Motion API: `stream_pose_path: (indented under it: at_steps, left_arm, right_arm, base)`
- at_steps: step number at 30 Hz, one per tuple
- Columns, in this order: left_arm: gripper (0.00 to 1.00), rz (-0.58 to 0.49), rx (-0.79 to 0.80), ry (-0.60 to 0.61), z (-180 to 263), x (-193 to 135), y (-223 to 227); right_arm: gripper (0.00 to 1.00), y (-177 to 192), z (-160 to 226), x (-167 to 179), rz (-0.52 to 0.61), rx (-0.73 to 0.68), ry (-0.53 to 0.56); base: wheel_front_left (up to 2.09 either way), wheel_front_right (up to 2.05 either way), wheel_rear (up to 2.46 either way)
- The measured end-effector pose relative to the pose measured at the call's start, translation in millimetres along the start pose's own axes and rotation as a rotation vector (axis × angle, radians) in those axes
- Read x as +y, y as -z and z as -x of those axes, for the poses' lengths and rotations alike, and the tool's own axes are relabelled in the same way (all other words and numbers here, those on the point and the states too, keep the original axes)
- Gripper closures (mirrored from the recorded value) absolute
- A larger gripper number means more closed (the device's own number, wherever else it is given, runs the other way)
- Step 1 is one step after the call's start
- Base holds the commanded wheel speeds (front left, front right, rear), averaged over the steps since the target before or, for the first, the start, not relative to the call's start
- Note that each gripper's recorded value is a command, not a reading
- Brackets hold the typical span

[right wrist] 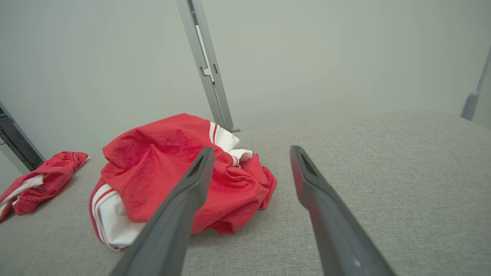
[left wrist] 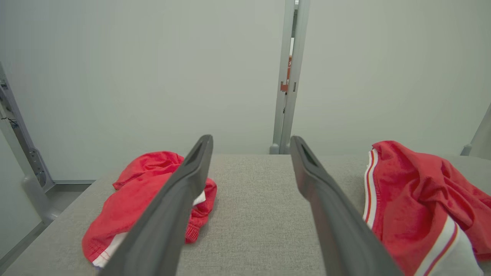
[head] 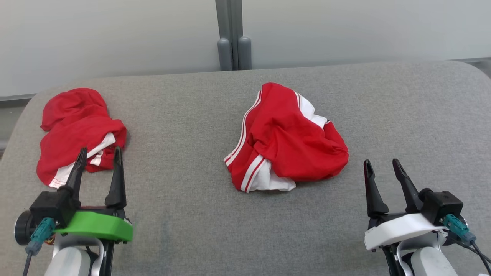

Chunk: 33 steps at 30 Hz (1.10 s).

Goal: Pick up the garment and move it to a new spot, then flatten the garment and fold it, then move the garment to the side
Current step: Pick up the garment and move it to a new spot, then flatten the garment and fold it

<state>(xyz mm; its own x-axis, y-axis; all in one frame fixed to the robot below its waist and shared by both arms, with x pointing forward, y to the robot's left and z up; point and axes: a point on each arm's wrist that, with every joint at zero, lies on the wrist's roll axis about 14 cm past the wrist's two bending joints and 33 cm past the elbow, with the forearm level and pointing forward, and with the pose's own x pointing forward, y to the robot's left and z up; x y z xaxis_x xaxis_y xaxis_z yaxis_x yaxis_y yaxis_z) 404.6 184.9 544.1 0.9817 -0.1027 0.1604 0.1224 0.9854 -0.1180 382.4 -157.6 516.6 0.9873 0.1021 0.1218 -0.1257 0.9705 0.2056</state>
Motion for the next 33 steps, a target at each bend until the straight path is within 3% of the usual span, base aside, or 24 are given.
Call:
stream_pose_path:
  at_steps: [14,33]
  left_arm:
    - [0.0,0.014,0.066,-0.071,53,12,23]
    - [0.0,-0.026,0.066,-0.091,59,18,25]
  right_arm:
    - [0.0,-1,3,19,0.019,0.013,-0.058]
    - [0.0,2,6,21,0.018,0.029,-0.063]
  base:
    - [0.0,0.0,0.0]
    - [0.0,0.0,0.0]
